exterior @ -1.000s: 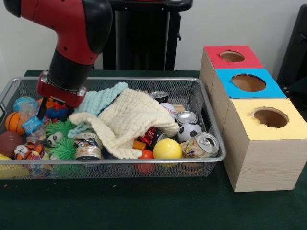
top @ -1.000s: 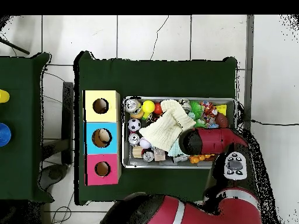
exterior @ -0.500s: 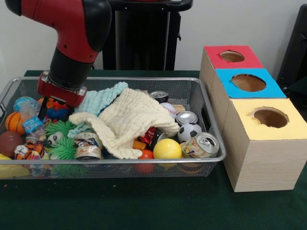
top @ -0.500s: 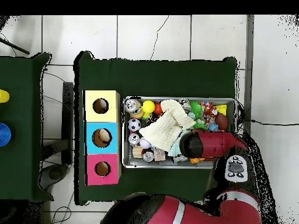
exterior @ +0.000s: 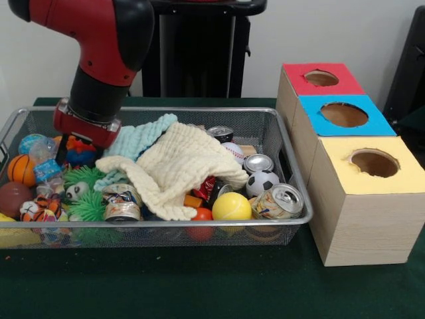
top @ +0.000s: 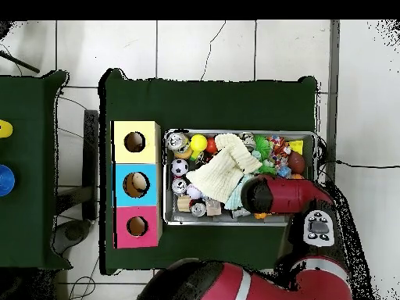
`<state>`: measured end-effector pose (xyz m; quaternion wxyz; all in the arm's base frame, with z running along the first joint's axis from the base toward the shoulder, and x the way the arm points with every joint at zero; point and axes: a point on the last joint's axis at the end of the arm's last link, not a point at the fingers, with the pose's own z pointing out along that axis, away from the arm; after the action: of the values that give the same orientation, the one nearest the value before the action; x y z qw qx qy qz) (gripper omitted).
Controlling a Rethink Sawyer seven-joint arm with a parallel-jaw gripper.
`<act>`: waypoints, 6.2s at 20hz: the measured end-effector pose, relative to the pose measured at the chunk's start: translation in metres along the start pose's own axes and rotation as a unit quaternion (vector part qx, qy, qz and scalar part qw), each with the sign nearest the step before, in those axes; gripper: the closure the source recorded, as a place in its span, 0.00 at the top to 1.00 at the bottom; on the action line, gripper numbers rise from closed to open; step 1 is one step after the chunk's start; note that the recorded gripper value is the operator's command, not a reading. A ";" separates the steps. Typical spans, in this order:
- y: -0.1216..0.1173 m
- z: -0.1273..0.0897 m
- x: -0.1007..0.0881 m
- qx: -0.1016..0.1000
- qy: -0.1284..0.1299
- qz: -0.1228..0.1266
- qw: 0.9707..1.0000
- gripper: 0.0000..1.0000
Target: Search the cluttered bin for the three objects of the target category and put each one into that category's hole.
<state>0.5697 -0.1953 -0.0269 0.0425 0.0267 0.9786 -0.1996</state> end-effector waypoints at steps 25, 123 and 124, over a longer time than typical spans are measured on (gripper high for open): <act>-0.045 -0.011 -0.028 -0.035 0.024 0.092 0.995 1.00; -0.054 -0.013 -0.015 -0.015 -0.004 0.082 0.997 1.00; -0.059 -0.013 -0.015 -0.014 -0.006 0.086 0.996 1.00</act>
<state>0.5795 -0.2452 0.0093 0.0659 0.1088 0.9752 -0.1812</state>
